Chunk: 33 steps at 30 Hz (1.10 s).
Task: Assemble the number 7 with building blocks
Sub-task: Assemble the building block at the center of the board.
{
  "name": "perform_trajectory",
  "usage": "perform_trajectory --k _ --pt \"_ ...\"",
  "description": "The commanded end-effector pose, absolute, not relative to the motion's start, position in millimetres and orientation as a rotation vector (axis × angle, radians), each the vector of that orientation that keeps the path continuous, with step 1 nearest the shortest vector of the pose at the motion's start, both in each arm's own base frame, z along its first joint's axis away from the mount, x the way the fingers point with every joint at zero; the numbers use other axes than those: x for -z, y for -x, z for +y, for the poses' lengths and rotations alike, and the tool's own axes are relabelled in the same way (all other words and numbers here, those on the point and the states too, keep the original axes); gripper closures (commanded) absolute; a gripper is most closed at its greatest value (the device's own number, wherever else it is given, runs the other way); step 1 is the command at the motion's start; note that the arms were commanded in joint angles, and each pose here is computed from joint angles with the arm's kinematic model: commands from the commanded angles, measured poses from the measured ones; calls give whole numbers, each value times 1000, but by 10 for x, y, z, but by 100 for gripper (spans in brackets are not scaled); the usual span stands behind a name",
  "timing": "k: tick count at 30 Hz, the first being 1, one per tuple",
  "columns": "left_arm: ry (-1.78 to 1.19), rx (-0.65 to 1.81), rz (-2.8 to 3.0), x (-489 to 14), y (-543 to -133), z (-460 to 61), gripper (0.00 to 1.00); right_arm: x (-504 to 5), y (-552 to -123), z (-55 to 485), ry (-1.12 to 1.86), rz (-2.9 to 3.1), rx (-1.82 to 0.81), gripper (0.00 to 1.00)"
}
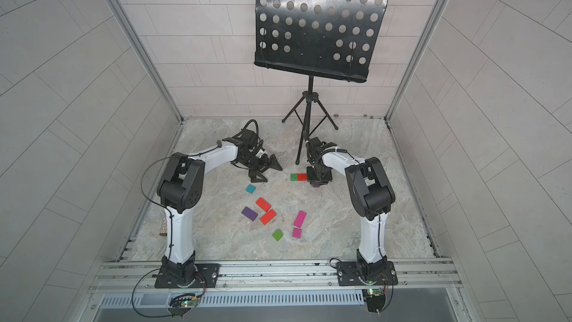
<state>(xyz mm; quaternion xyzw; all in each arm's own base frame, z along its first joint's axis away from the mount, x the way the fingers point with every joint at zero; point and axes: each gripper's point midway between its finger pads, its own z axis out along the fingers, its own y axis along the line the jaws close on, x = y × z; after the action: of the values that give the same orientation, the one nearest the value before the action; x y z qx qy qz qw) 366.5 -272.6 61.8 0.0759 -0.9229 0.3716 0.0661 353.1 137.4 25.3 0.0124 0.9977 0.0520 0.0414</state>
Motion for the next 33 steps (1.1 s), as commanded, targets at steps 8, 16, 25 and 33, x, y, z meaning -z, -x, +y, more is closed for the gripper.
perform_trajectory --k 8,16,25,33 --pt "-208 -1134 -2774 -601 -3675 -2772 0 -209 -3518 1407 -42 3081 -141 68" --pt "-208 -1135 -2774 -601 -3672 -2770 0 -187 -3531 1392 -37 3087 -117 68" --pt "-210 -1136 -2772 -598 -3669 -2771 0 -160 -3529 1376 -43 3098 -101 68" --pt "-214 -1137 -2769 -592 -3666 -2772 0 -143 -3542 1371 -54 3100 -90 68"
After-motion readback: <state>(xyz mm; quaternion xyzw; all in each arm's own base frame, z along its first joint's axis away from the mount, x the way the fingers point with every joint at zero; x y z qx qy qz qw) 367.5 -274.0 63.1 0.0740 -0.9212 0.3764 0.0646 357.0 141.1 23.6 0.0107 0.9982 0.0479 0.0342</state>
